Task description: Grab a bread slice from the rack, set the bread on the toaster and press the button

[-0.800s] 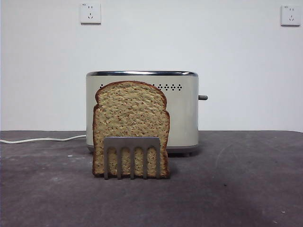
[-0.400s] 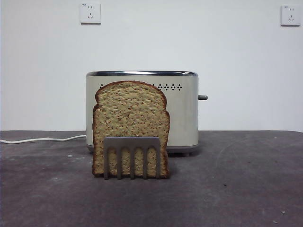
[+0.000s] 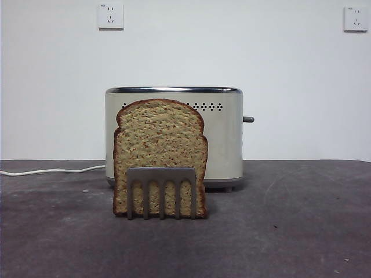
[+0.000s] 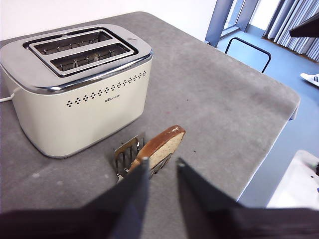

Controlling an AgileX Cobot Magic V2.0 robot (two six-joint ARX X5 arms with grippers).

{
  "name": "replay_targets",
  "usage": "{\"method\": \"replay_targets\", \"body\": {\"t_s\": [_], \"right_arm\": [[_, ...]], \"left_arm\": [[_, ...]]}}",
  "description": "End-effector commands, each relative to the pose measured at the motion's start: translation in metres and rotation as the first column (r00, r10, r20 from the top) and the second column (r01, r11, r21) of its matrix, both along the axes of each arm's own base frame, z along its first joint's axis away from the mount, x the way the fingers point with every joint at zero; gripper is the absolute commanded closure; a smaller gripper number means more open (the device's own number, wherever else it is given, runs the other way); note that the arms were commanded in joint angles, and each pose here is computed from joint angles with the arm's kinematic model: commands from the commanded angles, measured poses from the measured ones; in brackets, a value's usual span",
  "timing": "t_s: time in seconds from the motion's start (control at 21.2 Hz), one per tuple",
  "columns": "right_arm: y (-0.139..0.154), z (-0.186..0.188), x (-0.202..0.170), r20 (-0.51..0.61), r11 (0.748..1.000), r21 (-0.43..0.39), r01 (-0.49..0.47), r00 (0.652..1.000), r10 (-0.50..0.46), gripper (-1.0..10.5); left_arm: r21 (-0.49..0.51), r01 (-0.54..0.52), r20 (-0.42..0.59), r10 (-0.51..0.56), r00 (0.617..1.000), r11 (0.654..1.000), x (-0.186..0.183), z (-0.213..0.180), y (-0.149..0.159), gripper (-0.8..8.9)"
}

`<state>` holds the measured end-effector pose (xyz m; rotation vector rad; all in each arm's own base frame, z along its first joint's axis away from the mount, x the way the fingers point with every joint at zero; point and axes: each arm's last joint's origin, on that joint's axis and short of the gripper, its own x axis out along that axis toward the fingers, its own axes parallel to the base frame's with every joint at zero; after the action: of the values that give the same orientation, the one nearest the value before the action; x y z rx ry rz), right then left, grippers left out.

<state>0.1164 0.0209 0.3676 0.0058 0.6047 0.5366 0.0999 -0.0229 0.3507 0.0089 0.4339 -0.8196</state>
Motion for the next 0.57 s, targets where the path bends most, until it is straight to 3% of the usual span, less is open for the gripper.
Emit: {"method": "replay_targets", "body": {"t_s": [0.05,0.24,0.57], "right_arm": [[0.000,0.001,-0.001,0.010,1.000,-0.004,-0.007,1.000,0.007,9.6],[0.000,0.000,0.001,0.003,1.000,-0.005,-0.007,1.000,0.007,9.6],[0.000,-0.001,0.002,-0.005,1.000,-0.005,-0.008,1.000,0.008,9.6]], "left_arm": [[0.009,0.013,0.029,-0.013,0.999,1.000,0.000,0.002,-0.001,1.81],[0.017,0.063,0.051,-0.064,0.997,0.998,0.002,0.006,-0.006,1.82],[0.181,0.174,0.088,-0.192,0.977,0.968,0.034,0.032,-0.034,1.81]]}}
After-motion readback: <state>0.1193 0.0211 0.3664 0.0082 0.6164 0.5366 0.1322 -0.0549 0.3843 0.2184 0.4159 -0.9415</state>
